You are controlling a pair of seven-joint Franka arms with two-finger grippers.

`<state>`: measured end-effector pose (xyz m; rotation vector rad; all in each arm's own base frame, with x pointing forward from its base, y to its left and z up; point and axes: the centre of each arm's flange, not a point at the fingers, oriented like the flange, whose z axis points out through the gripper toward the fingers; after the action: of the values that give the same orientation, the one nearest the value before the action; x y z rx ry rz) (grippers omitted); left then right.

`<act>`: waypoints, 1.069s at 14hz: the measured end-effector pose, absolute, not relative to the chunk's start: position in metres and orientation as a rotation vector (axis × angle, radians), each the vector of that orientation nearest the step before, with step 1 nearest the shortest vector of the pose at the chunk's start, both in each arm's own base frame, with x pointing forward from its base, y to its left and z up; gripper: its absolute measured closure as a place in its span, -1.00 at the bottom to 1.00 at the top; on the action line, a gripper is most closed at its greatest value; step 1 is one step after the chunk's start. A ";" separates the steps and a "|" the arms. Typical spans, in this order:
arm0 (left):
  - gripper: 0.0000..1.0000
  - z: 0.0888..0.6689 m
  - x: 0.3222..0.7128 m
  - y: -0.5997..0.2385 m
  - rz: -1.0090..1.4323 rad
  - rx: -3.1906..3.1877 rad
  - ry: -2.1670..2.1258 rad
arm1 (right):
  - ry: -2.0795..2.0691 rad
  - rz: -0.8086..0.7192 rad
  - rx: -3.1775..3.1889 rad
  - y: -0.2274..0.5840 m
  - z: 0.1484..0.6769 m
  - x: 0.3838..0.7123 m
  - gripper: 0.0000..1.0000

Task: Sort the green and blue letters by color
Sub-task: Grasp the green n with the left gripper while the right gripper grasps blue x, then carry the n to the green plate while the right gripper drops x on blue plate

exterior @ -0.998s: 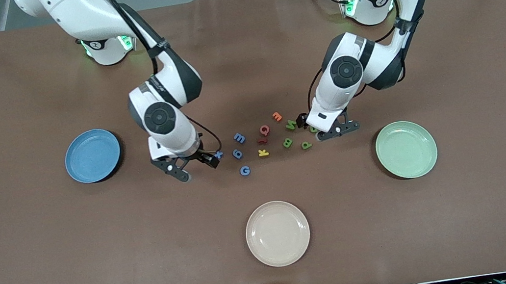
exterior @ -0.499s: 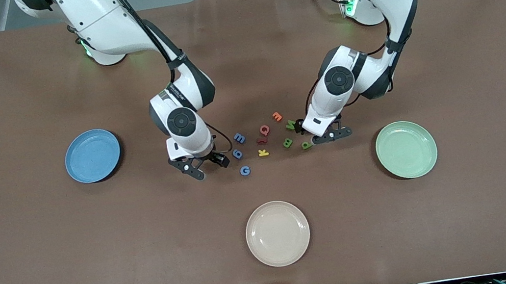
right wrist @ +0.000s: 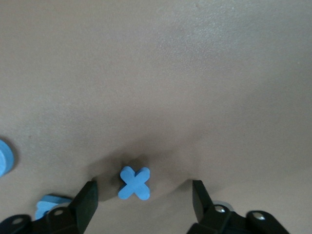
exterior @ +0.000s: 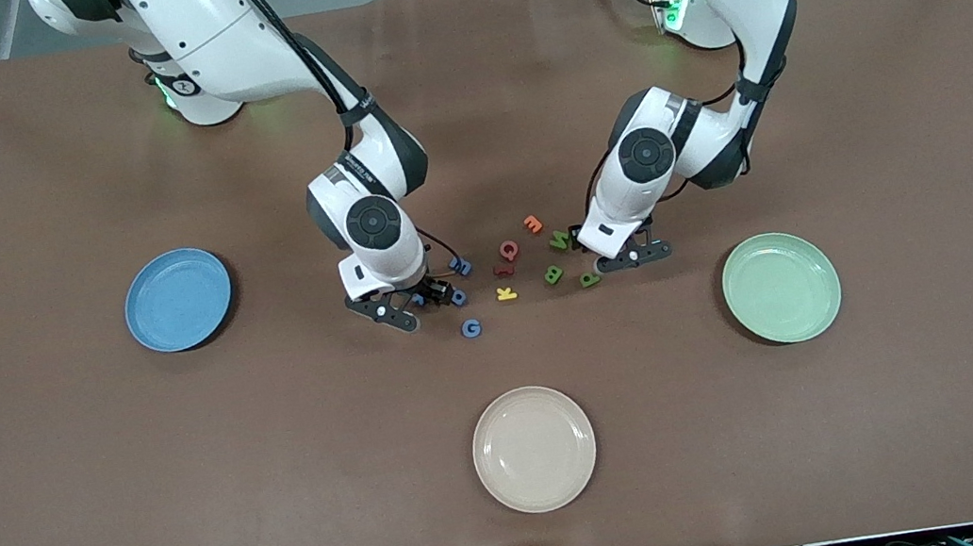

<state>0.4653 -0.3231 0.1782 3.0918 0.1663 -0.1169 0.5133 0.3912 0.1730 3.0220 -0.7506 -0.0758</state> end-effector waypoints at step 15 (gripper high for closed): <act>0.37 0.174 0.470 -0.321 -0.050 3.091 0.121 | -0.604 -0.132 3.014 0.371 0.185 0.521 0.46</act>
<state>0.4696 -0.3213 0.1744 3.0911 0.1210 -0.0496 0.5213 0.3713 0.1851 3.0139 -0.6042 -0.1324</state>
